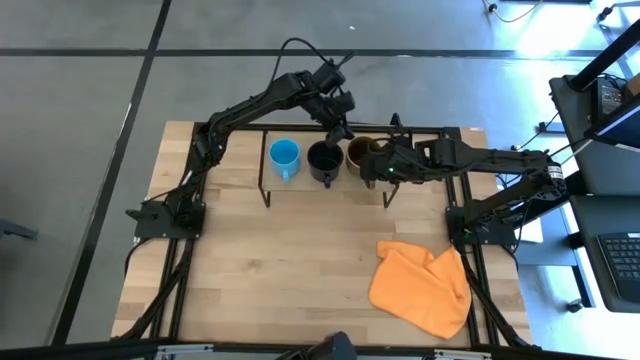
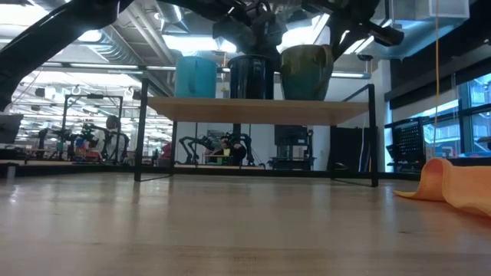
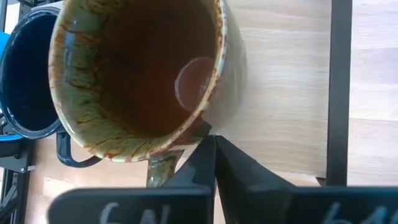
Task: Stack small to large cups/mugs on shelf
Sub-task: Put the brown mug on the shelf
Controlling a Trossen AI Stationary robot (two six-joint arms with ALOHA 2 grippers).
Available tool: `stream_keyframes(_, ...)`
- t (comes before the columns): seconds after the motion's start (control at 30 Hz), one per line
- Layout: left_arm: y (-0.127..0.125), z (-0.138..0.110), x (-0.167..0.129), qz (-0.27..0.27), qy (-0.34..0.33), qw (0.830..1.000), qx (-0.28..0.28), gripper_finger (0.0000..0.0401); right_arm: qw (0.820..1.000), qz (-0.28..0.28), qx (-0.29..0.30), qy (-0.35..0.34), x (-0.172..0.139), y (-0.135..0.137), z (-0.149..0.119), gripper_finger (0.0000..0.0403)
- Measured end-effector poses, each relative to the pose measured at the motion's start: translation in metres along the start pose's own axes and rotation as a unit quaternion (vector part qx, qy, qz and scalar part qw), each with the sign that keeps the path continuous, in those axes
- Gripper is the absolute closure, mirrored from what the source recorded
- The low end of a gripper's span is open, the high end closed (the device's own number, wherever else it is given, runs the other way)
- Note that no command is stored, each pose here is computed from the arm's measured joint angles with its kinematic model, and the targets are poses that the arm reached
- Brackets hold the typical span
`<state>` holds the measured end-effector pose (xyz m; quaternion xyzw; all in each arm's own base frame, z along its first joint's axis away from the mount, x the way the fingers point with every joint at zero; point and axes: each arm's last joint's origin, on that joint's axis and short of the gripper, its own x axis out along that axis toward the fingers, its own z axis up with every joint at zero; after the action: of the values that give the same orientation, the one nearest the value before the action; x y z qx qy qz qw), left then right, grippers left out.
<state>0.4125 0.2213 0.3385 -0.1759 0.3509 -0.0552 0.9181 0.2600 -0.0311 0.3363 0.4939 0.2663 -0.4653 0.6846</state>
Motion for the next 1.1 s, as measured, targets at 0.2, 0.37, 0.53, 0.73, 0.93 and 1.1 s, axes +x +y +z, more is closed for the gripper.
stream_keyframes(0.2, 0.002, -0.002, 0.000, 0.030, 0.012, 0.999, -0.002, 0.0396, 1.000, -0.007, -0.003, -0.006, -0.001, -0.002, 0.000, 0.0369)
stream_keyframes(0.37, 0.005, -0.004, -0.001, 0.063, 0.022, 0.998, 0.009, 0.0386, 0.999, -0.031, -0.012, -0.002, -0.001, -0.007, 0.000, 0.0355)
stream_keyframes(0.53, 0.014, -0.007, -0.007, 0.073, 0.028, 0.997, -0.003, 0.0376, 0.999, -0.046, -0.018, 0.003, -0.001, -0.010, -0.001, 0.0352)
stream_keyframes(0.73, 0.021, -0.009, -0.020, 0.083, 0.033, 0.996, -0.018, 0.0375, 0.998, -0.054, -0.019, -0.006, -0.002, -0.012, 0.001, 0.0353)
stream_keyframes(0.93, 0.005, -0.006, -0.046, 0.075, 0.025, 0.997, -0.013, 0.0389, 0.997, -0.070, -0.010, -0.011, -0.010, -0.022, 0.011, 0.0351)
stream_keyframes(1.1, -0.014, -0.009, -0.047, 0.061, 0.049, 0.997, -0.010, 0.0399, 0.998, -0.065, -0.014, -0.023, -0.018, -0.030, 0.022, 0.0351)
